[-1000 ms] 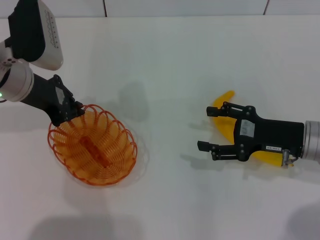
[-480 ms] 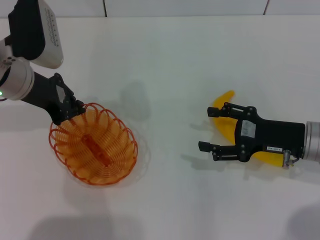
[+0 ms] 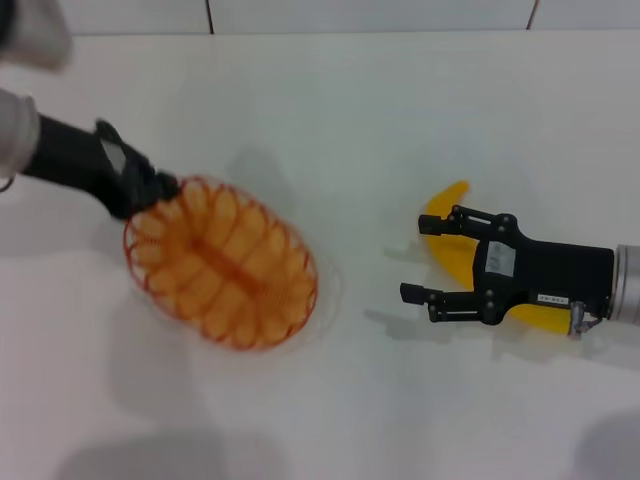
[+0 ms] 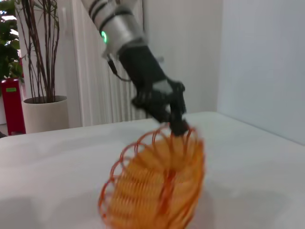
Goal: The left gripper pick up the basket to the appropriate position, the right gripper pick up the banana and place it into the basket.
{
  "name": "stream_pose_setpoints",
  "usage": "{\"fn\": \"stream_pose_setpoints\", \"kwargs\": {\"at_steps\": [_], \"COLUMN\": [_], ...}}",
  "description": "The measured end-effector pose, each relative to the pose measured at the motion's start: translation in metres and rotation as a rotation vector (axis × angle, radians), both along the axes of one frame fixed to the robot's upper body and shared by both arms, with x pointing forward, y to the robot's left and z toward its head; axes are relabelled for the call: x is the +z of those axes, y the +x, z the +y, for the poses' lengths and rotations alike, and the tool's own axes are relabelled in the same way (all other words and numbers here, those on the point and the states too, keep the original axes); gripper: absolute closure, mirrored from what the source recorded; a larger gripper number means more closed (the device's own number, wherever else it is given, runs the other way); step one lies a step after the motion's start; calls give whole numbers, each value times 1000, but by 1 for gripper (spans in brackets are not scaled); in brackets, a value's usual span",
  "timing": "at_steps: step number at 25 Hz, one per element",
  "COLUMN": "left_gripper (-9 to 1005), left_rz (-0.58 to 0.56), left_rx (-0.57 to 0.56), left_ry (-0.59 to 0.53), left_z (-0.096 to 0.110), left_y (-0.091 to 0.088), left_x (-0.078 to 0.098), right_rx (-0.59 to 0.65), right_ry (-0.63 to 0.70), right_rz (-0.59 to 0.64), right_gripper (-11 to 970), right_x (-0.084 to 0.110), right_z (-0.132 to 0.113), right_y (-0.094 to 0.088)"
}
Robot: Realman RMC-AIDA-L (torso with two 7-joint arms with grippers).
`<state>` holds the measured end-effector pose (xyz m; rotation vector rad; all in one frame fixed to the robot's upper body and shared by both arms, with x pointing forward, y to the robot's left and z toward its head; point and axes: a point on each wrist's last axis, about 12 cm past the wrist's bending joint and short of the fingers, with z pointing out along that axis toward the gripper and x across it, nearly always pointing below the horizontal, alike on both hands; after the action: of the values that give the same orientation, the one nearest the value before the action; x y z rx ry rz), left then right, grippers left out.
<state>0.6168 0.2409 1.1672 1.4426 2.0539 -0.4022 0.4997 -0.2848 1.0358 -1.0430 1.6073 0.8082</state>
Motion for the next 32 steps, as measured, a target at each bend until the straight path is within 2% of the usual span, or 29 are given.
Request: {"fn": "stream_pose_setpoints", "kwargs": {"at_steps": [4,6,11,14,19,32], "left_gripper": [943,947,957,957,958,954], "left_rz": [69,97,177,222,255,262], "left_rx": [186,257,414,441,469,466], "left_ry": [-145,-165,-156,-175,-214,-212], "left_z": [9,9,-6,-11,-12,-11], "left_y": [1,4,20,21,20,20], "left_x": [7,1,-36,-44,-47,-46], "right_rx": [-8,-5,4,5,7,8], "right_ry": [0,1,11,13,13,16], "right_rz": [-1,-3,-5,-8,-11,-15], "right_gripper": [66,65,65,65,65,65], "right_x": [0,0,2,3,4,4], "right_z": [0,1,6,7,7,7], "right_y": [0,1,5,7,7,8]}}
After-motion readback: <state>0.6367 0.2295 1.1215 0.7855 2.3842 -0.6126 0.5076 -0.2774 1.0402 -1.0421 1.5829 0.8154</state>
